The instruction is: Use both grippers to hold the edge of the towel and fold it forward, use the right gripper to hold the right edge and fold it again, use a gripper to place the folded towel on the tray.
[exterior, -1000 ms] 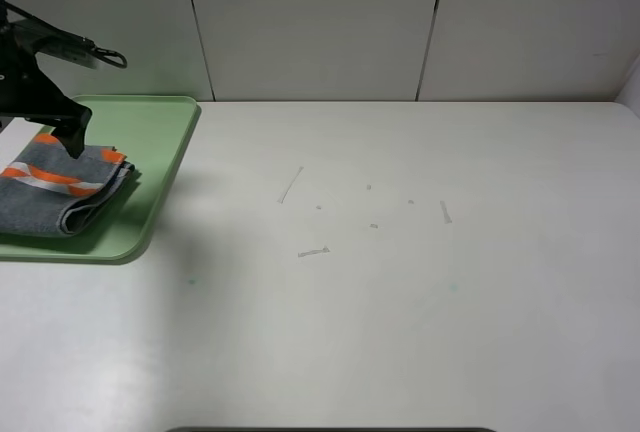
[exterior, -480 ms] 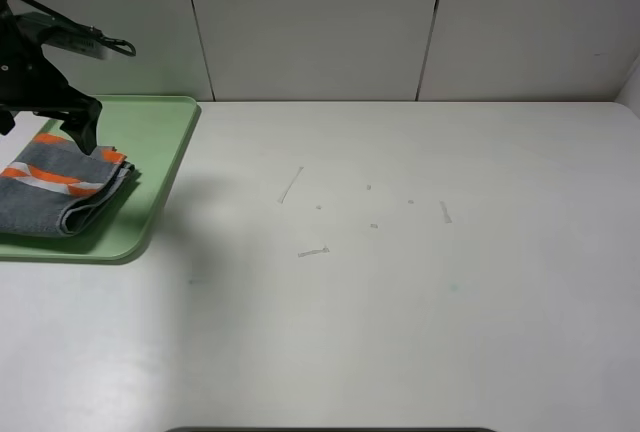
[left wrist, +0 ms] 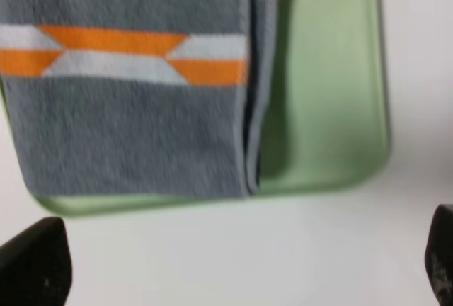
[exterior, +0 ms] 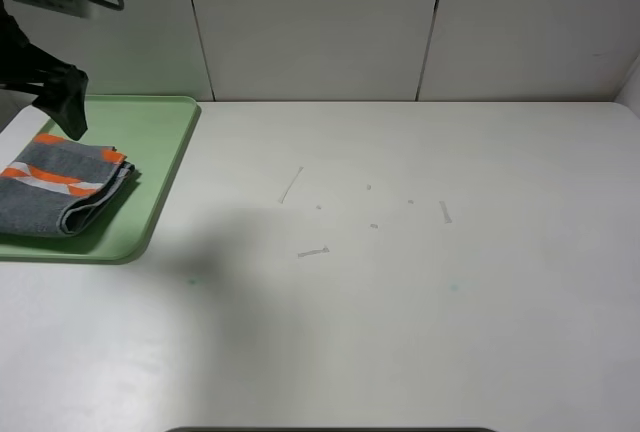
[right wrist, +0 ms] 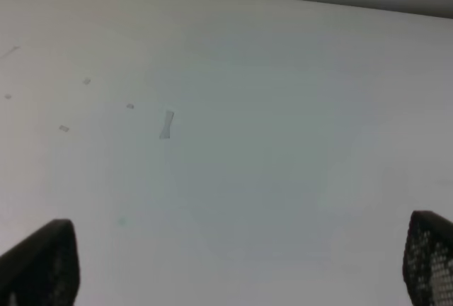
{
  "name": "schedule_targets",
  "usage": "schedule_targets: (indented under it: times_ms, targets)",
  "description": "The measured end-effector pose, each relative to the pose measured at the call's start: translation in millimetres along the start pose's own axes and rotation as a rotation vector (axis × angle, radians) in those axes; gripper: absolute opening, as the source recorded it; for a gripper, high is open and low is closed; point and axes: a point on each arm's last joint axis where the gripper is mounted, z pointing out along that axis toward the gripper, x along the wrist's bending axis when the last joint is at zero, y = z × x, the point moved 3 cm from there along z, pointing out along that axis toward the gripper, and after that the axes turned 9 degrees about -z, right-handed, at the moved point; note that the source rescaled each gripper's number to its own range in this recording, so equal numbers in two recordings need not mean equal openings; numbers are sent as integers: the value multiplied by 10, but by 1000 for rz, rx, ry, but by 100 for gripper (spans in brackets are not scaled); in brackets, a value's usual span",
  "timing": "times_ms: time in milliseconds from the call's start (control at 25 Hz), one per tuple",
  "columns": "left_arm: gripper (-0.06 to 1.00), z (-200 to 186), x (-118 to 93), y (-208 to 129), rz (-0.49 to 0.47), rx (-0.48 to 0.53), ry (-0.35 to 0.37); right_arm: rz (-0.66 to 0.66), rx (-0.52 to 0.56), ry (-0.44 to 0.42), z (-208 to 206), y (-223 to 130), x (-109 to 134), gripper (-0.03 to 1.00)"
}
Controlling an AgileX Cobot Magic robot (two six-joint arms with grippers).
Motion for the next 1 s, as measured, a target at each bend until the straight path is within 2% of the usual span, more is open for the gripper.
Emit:
schedule_targets:
  times_ms: [280,480,680,1000]
  targets:
    - [100,-371,6,-570,-45,-44,-66,0,0,1,0,0,1,100]
    - [100,-549,51,-1003,-56,-94,-75,1,0,1,0,0,1,100]
    - [100,-620,84,-1458,-64,-143,-81,1,0,2,0,1,2,100]
    - [100,-590,43,-2078,-104,-227,-145,1,0,2,0,1,2,100]
